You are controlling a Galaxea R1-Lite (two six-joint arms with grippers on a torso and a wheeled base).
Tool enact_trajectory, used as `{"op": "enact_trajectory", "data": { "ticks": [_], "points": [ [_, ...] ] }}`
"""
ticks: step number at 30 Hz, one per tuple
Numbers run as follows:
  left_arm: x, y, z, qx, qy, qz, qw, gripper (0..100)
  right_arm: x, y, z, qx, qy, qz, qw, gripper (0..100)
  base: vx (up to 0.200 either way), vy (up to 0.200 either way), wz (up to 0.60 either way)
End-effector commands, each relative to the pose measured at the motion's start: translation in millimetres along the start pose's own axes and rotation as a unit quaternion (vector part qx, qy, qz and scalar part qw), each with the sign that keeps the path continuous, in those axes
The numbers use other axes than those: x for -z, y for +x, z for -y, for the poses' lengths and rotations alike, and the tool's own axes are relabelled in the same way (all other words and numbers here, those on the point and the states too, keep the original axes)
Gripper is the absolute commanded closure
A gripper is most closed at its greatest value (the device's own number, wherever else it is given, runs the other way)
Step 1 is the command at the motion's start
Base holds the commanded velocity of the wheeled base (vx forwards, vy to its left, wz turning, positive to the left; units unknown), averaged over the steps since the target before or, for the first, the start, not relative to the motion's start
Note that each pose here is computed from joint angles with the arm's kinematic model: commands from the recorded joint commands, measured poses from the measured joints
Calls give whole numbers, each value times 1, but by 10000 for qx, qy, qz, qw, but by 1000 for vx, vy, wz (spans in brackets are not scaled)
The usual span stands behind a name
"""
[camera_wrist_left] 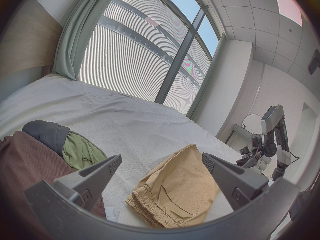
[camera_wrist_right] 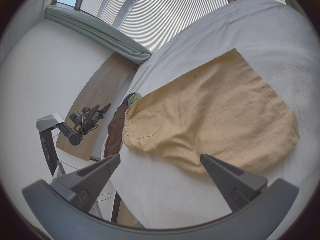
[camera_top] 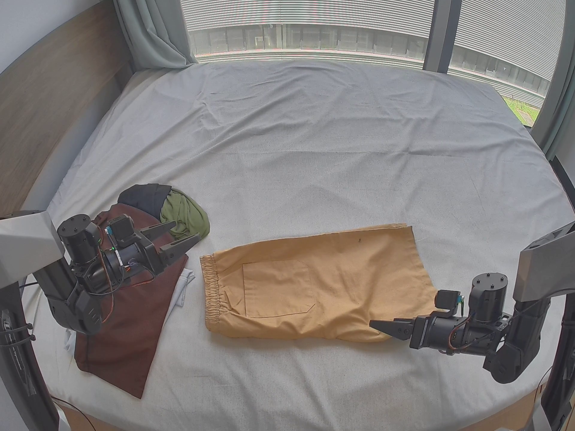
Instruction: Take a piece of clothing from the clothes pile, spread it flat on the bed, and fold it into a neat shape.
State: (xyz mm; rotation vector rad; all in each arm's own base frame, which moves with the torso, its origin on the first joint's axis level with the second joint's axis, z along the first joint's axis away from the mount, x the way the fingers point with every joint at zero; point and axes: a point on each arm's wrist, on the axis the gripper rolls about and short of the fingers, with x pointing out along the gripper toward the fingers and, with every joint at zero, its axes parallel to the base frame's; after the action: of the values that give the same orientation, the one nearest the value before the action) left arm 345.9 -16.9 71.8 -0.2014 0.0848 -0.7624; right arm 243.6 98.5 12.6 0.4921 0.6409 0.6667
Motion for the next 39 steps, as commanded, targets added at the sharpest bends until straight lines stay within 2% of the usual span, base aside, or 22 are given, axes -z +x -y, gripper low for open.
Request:
{"op": "enact_trajectory", "data": {
  "ticks": [1,9,15,21,29,34,39],
  "points": [
    [1,0,-1,-3,-6,-5,10000,0,4,9,26,312,233,-62,9992,0,0,0,0],
    [0,0,-1,-8,5,8,10000,0,18,23,49,534,417,-281,9973,0,0,0,0],
    [0,0,-1,-8,-3,8,10000,0,18,25,52,553,431,-273,9972,0,0,0,0],
    [1,0,0,-12,-32,-14,10000,0,9,21,42,437,309,-123,9985,0,0,0,0],
    [6,-3,2,-17,-129,-110,9999,0,-29,-5,4,-16,-150,615,9980,0,0,0,0],
    [8,-3,5,5,-176,-149,9997,0,-36,-1,1,-124,-292,745,9967,0,0,0,0],
    [7,-5,4,-22,-166,-131,9998,0,-42,2,-2,-402,-438,759,9953,0,0,0,0]
  ]
}}
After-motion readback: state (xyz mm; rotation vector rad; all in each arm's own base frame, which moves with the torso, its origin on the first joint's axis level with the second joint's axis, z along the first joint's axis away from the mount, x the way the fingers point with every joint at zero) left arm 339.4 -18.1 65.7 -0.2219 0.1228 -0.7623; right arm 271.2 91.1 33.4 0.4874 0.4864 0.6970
